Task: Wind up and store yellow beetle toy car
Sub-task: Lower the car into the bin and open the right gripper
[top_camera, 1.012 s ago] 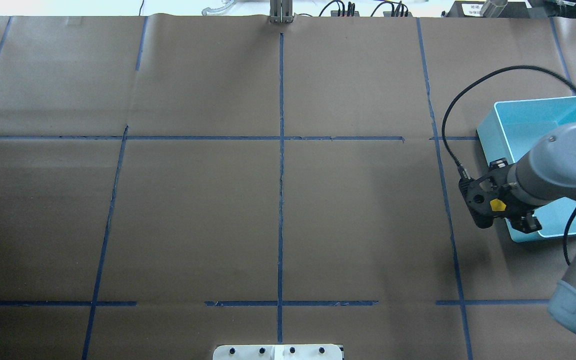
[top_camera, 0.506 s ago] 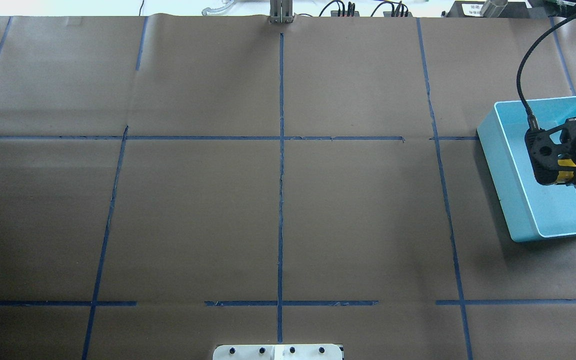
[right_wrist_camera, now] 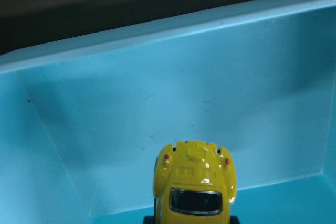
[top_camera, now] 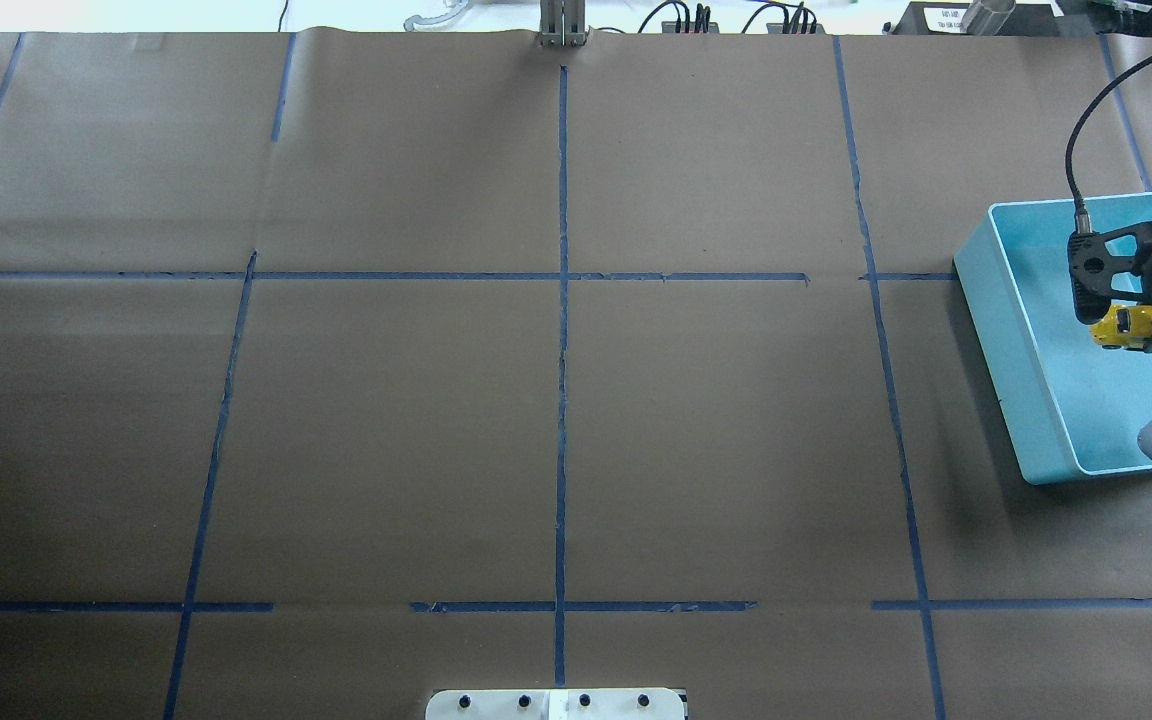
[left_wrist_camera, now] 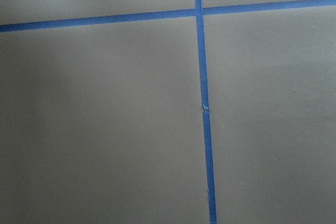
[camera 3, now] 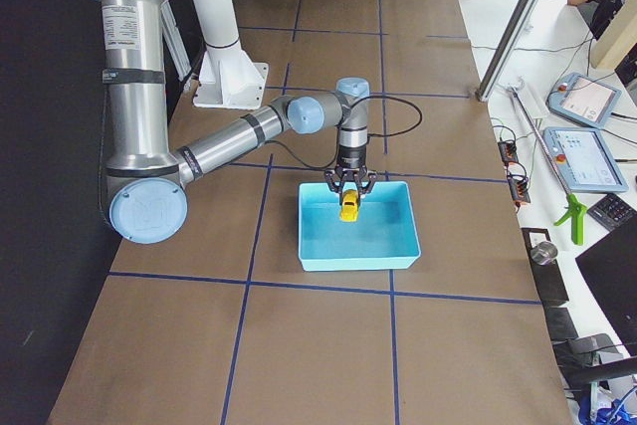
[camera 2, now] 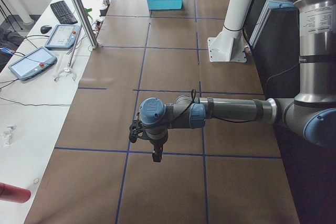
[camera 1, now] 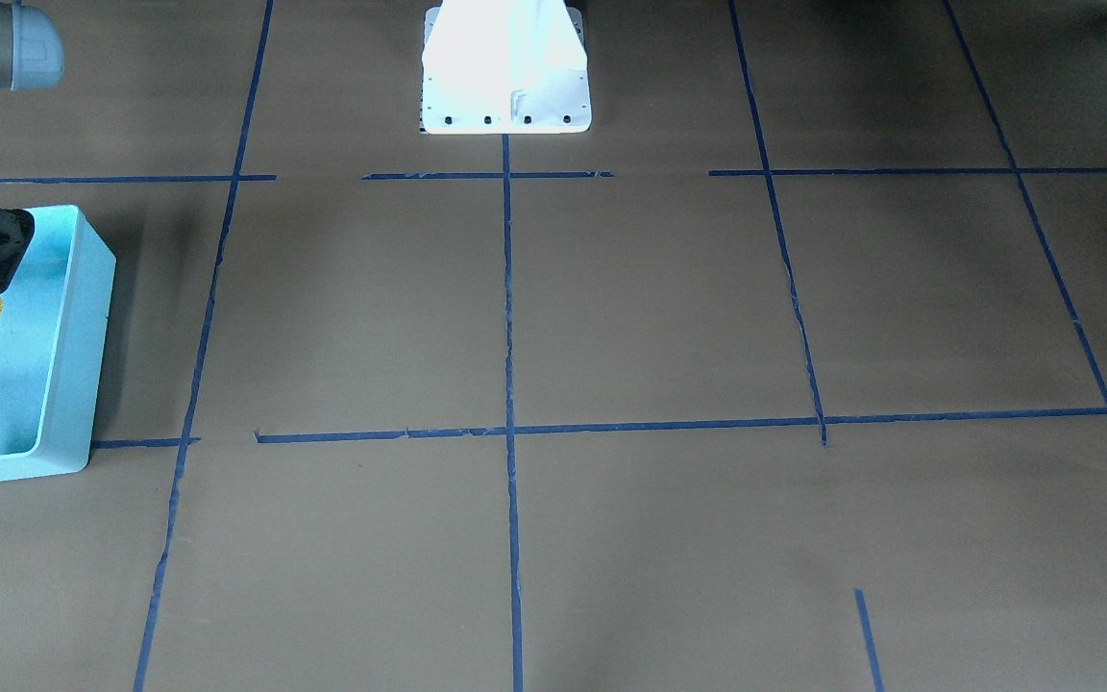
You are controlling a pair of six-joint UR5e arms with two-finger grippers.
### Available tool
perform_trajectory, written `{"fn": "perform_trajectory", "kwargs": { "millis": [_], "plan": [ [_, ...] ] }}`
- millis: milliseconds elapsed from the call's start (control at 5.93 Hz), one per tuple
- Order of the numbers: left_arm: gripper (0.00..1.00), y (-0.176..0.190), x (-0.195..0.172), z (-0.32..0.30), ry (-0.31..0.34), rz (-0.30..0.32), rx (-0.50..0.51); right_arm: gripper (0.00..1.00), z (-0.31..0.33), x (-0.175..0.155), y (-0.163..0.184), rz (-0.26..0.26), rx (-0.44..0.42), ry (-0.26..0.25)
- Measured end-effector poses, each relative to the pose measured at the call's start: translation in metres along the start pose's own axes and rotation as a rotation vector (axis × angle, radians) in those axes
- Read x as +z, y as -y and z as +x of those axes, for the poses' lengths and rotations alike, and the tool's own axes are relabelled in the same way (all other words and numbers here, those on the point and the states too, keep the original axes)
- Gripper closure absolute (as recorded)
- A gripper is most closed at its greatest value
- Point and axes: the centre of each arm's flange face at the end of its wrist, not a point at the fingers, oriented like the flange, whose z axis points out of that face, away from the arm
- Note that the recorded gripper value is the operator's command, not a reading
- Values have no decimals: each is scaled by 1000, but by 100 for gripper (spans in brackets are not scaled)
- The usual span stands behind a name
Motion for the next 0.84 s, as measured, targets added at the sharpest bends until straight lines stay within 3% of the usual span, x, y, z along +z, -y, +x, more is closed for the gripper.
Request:
{"fn": "perform_trajectory", "kwargs": {
  "millis": [506, 675, 843],
  "plan": [
    [0, 0, 0, 0, 1, -1, -2, 96, 13, 64, 1, 61, 35, 83],
    [0, 0, 0, 0, 1, -2, -3, 70, 15, 76, 1, 77, 28, 78],
    [0, -1, -1, 0, 2, -3, -4, 39, 16, 83, 1, 92, 22, 67]
  ]
}}
